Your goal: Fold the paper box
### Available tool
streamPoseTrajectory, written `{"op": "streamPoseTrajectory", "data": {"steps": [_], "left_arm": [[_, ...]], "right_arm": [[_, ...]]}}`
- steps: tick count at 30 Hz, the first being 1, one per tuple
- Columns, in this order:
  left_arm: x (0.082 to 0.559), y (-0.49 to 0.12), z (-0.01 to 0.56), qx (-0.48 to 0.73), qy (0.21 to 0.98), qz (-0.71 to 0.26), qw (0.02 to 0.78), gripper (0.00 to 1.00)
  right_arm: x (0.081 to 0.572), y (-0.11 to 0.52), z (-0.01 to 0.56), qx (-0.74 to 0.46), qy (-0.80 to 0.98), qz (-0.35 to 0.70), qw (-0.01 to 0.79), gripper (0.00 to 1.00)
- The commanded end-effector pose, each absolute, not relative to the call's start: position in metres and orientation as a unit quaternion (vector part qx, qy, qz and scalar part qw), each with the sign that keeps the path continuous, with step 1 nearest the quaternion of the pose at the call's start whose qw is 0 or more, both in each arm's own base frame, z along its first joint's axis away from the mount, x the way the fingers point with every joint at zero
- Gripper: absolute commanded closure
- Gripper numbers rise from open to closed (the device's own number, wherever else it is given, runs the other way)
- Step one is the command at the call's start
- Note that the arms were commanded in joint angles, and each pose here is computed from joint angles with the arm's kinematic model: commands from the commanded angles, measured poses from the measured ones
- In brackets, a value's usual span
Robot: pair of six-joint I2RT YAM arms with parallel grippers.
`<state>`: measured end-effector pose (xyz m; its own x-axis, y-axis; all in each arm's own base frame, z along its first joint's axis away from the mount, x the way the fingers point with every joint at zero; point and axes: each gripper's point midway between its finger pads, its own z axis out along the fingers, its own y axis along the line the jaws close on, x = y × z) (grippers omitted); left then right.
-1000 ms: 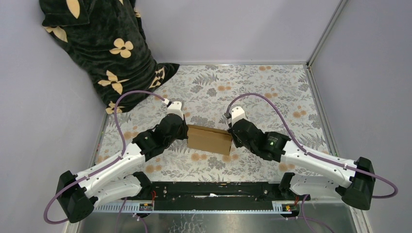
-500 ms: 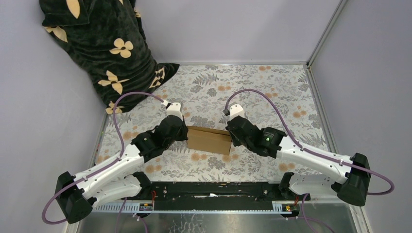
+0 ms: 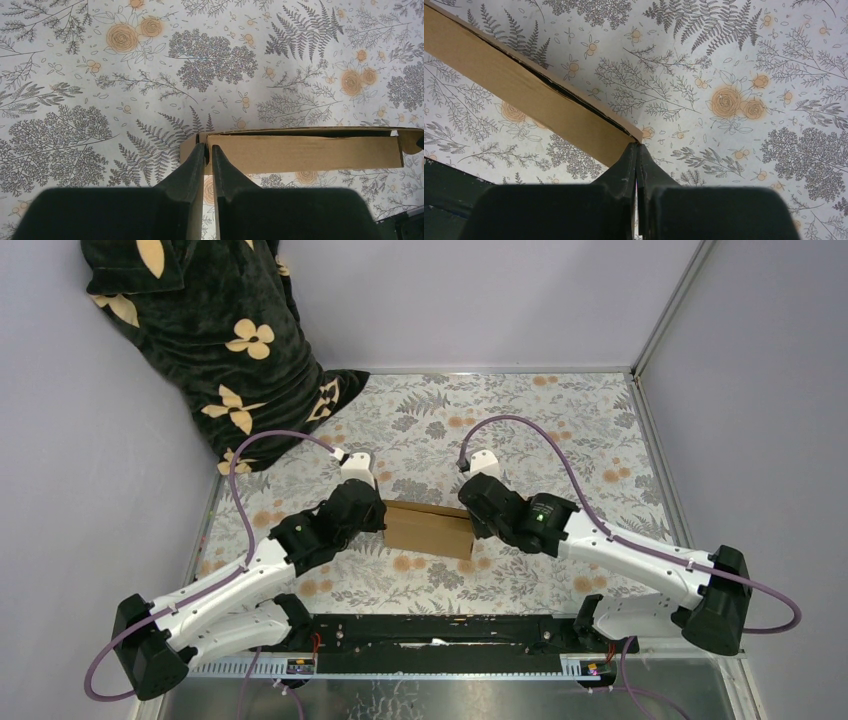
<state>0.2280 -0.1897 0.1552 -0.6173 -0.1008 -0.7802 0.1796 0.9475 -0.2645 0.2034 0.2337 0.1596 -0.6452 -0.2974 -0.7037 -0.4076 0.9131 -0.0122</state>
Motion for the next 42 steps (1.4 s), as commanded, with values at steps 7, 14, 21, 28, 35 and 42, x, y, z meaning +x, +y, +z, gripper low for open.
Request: {"op": "streamPoseTrajectory", "data": {"steps": [7,14,21,28,35,42], "left_arm": [[0.220,-0.202,0.165,0.018,0.878,-0.198,0.435,0.86],[0.217,-0.202,0.165,0.016,0.878,-0.202,0.435,0.86],[0.211,-0.204,0.164,0.017,0.878,-0.207,0.431,0.86],[0.209,-0.203,0.162,0.016,0.879,-0.205,0.430,0.86],[0.209,-0.201,0.163,0.016,0.878,-0.202,0.433,0.86],[0.208,-0.201,0.164,0.018,0.878,-0.202,0.433,0.86]], "right_arm": [[0.201,0.270,0.183,-0.160,0.902,0.148,0.374,1.00],[0.199,0.272,0.190,-0.154,0.905,0.152,0.365,1.00],[0.199,0.273,0.184,-0.140,0.911,0.151,0.358,1.00],[0.200,0.274,0.182,-0.125,0.913,0.152,0.357,1.00],[0.202,0.278,0.178,-0.113,0.915,0.154,0.355,1.00],[0.204,0.283,0.176,-0.104,0.916,0.161,0.353,1.00]]}}
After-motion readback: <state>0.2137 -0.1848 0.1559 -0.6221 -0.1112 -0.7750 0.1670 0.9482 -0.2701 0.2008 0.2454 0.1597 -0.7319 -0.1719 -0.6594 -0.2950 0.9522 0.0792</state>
